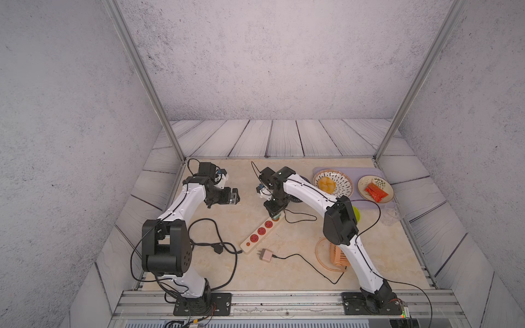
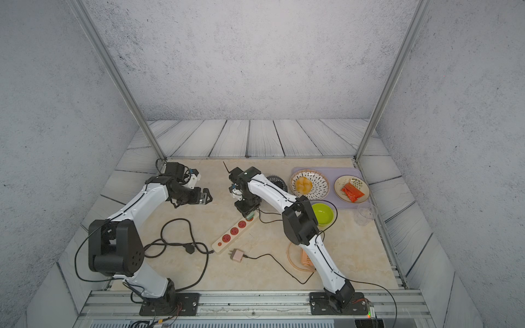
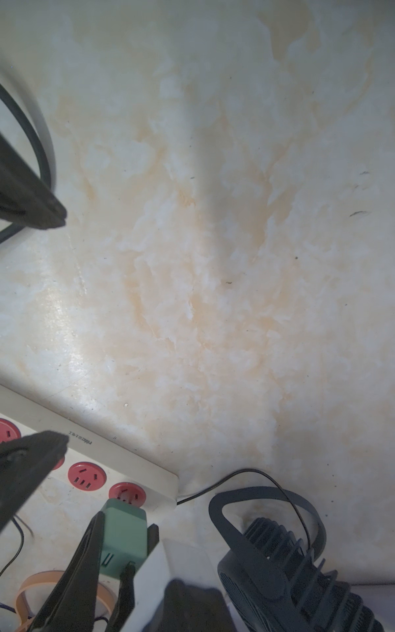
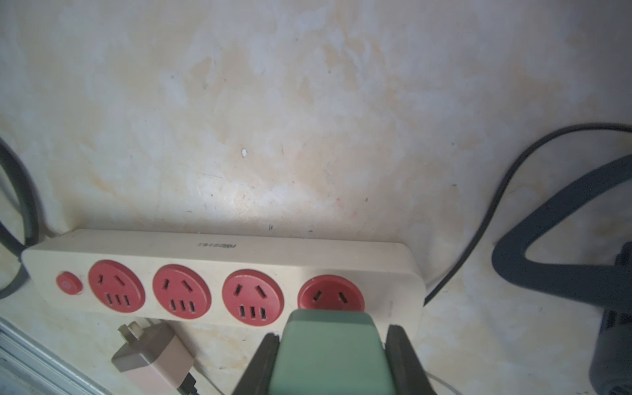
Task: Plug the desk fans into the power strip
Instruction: Insert the plug into the socket.
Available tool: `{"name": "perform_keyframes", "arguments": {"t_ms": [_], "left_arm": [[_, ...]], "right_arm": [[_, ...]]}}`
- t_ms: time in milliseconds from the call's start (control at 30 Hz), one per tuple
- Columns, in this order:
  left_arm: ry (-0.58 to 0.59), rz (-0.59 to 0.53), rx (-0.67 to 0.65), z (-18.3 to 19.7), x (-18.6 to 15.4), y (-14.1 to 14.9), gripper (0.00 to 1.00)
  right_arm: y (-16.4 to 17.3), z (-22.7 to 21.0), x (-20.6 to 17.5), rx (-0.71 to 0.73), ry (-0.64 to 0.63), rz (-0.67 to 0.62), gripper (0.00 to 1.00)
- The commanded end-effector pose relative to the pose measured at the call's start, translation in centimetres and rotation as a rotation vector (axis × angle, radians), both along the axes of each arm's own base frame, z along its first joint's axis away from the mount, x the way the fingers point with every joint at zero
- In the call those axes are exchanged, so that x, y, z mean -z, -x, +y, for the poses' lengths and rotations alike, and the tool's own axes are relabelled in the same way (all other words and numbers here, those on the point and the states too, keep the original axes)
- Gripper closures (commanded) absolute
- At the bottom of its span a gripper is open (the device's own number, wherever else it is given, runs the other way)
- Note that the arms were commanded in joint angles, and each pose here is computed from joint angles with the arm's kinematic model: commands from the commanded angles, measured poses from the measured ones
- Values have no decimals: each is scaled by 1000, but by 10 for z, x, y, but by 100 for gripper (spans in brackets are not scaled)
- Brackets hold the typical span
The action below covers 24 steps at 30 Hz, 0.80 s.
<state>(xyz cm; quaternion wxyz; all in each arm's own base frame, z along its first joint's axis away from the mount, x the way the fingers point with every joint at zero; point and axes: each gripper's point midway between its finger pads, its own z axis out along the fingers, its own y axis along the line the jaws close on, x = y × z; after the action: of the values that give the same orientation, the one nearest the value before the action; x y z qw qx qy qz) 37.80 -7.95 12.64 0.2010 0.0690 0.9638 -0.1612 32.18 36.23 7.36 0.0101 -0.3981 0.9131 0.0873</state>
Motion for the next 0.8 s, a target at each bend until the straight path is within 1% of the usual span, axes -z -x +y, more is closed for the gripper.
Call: {"name": "perform_keyframes", "arguments": {"t_ms": [0, 167, 233, 333, 400, 533, 667, 767], "left_arm": [[6, 12, -10, 2, 5, 1, 1], [7, 11, -11, 2, 4, 0, 0], [7, 10, -11, 2, 4, -1, 1], [10, 13, -9, 1, 5, 0, 1], [9, 10, -10, 2, 3, 0, 1], [10, 11, -10, 2, 4, 0, 1], [10, 7, -12, 2, 2, 0, 1], [11, 11, -11, 2, 4, 0, 1]], "right_arm": [[27, -12, 54, -65, 102, 100, 100], [29, -30, 56, -126, 150, 70, 100], [31, -31, 55, -124, 137, 65, 100], [35, -24, 52, -106, 78, 65, 100], [37, -23, 54, -91, 60, 60, 100], [33, -35, 59, -51, 69, 23, 100], [32, -42, 64, -2, 41, 22, 100], [34, -46, 70, 7, 49, 19, 100]]}}
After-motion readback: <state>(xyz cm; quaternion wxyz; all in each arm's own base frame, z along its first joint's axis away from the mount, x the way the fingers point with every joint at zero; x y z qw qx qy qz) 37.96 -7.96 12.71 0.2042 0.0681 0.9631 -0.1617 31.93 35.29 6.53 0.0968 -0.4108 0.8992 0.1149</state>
